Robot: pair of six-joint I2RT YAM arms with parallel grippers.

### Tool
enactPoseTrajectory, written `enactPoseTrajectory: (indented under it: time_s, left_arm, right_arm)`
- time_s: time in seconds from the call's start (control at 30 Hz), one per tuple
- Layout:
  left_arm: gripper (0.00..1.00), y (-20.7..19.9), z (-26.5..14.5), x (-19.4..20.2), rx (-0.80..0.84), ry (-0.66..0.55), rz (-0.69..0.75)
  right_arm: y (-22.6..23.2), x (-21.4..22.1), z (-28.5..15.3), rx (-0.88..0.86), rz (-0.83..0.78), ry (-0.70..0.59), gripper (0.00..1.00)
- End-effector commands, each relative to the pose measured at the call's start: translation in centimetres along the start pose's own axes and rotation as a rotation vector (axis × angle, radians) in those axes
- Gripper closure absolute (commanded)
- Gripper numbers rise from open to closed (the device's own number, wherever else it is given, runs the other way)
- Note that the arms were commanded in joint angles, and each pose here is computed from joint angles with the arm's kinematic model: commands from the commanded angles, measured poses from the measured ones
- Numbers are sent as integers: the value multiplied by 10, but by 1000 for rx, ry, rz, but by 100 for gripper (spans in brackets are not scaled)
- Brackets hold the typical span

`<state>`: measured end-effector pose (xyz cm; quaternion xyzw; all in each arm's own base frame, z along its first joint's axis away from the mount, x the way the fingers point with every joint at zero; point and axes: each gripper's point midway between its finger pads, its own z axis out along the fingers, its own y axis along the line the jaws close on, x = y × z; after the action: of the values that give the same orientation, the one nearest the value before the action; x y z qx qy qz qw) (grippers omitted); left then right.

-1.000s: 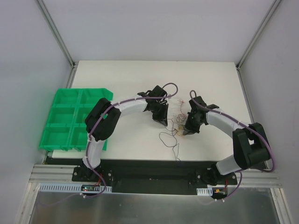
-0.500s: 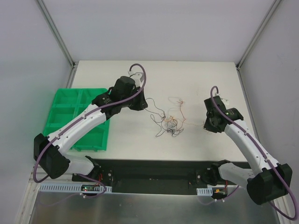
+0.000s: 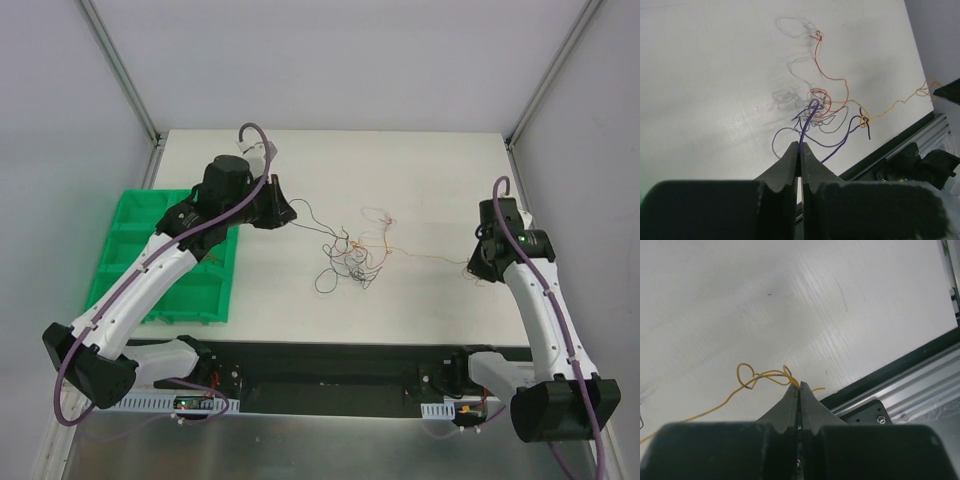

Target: Untangle the cables

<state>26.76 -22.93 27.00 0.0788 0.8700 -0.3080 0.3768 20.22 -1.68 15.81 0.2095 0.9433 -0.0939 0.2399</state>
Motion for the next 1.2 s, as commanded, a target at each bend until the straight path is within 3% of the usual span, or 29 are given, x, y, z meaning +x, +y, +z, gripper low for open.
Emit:
enactPoseTrajectory:
  time_s: [0.0, 0.1, 0.3, 0.47, 0.6, 0.63, 0.7, 0.83, 0.93, 1.1, 1.17]
  left_arm:
    - [100, 1, -26, -23, -14, -76, -62]
    - [100, 26, -42, -31, -132, -140, -73]
    - [100, 54, -71, -44, -254, -199, -52]
    - [100, 8, -71, -48, -23, -132, -41]
    - [100, -24, -87, -67, 100, -170, -31]
    - [100, -35, -95, -74, 141, -197, -18]
    - [100, -62, -114, -89, 255, -254, 28]
    - [100, -122, -164, -117, 529, -381, 115]
    - [100, -144, -187, -128, 626, -434, 114]
    - [100, -163, -206, -137, 728, -459, 91]
    - [100, -168, -212, -139, 753, -465, 88]
  right_arm:
    - [-42, 12, -3, 107, 120, 29, 100]
    - [-61, 5, -7, 139, 213, 16, 100]
    - [-59, -25, -14, 143, 134, -4, 99]
    - [-34, -32, -6, 79, 20, 53, 100]
    - [-30, -31, -1, 61, -7, 59, 99]
    - [-29, -30, 0, 55, -13, 67, 95]
    - [-17, -22, 5, -7, -39, 114, 69]
    - [34, 4, 1, -222, -125, 212, 26]
    - [102, 23, -20, -523, -144, 270, 18]
    - [212, 17, -69, -953, 55, 204, 10]
    - [243, 15, -81, -1041, 129, 198, 9]
